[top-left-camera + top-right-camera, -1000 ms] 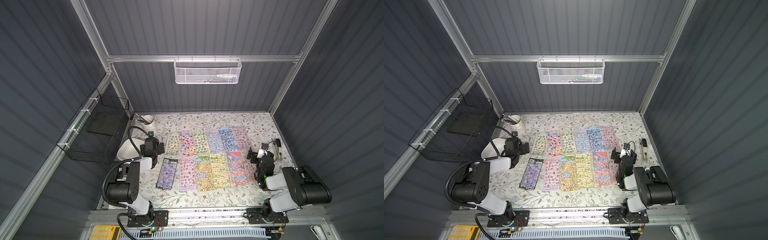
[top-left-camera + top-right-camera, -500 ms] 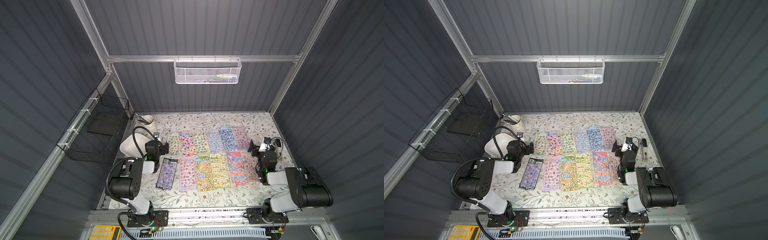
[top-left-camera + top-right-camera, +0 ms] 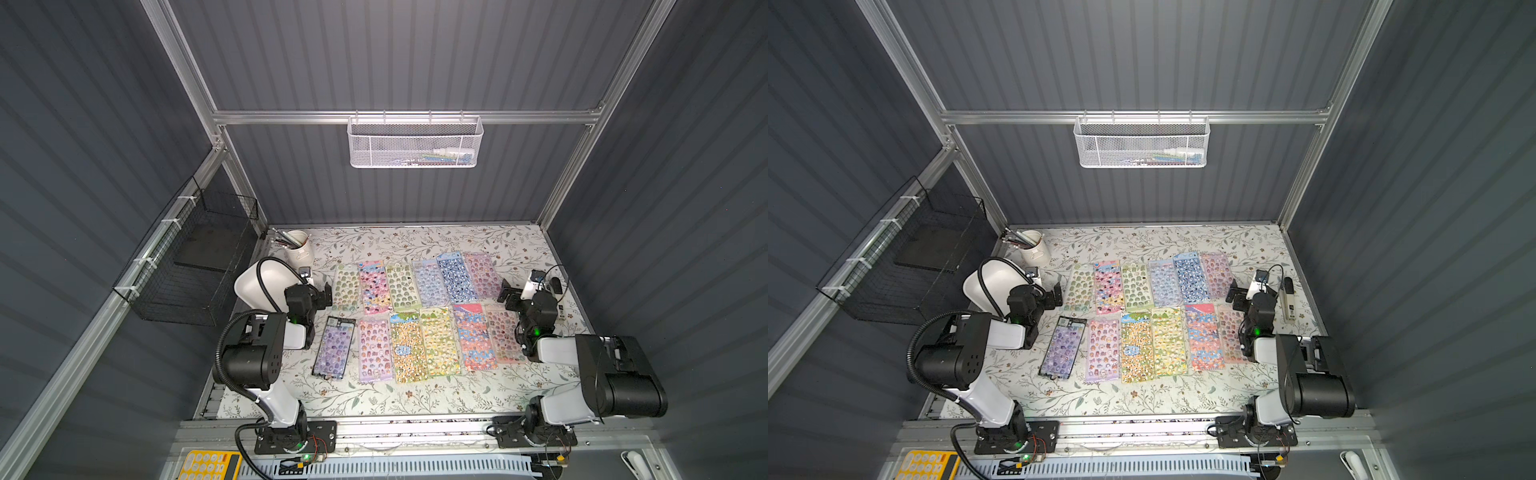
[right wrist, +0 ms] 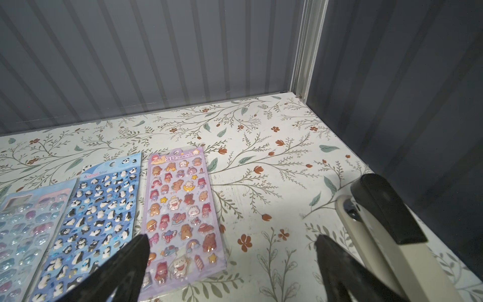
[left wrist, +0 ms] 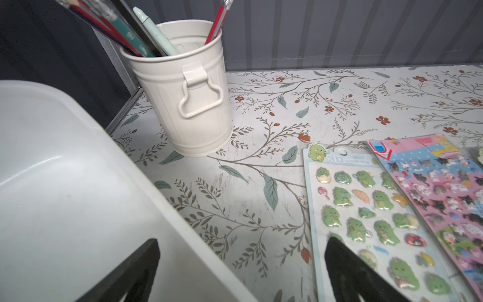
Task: Take the stickers out of the storage box
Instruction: Reset both arms
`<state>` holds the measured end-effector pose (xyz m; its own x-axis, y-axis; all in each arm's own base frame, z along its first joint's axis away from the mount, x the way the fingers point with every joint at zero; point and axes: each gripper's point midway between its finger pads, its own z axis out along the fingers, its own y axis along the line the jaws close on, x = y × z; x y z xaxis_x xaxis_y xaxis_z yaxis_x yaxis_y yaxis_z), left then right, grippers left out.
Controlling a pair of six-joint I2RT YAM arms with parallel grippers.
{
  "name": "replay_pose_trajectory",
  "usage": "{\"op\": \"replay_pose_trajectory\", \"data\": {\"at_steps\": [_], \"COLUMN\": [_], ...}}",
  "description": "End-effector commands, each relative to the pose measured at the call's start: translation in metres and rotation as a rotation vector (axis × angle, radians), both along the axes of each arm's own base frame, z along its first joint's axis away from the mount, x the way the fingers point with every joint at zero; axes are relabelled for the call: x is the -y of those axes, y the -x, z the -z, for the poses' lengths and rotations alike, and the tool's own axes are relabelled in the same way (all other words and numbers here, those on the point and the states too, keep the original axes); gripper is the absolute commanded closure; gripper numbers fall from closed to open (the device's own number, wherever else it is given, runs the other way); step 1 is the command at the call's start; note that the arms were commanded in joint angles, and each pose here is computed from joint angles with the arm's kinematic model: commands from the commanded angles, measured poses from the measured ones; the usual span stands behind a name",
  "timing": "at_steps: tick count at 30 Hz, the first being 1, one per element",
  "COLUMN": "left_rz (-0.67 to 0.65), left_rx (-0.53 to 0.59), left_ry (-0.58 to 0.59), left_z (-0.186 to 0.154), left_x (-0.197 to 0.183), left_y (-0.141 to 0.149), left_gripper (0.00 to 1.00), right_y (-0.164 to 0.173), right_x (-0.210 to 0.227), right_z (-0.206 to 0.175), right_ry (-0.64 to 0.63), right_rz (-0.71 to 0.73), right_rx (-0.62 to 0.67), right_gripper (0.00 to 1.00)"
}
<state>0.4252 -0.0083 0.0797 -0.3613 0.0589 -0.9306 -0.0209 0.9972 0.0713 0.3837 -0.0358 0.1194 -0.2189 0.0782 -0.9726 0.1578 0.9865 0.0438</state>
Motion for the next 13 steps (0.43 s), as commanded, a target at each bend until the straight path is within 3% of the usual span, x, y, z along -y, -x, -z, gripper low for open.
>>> {"op": "replay_pose_trajectory", "data": {"at_steps": [1, 13], "left_rz": [0.007, 0.008], "left_rx": [-0.053, -0.052], "left_ry": [0.014, 0.013], "left_z": [0.0173, 0.0172], "left_x": [0.0009, 0.0009], "left_y": [0.0063, 0.0061], "left_gripper": [0.00, 0.00], "right_y": [0.0002, 0.0002], "right_x": [-0.0014, -0.0015], "right_z": [-0.0017, -0.0016], "right_ry": [-0.010, -0.009], "right_rz": [-0.008, -0.008], "right_rx": [0.003, 0.002], "right_gripper": [0.01, 0.01]}}
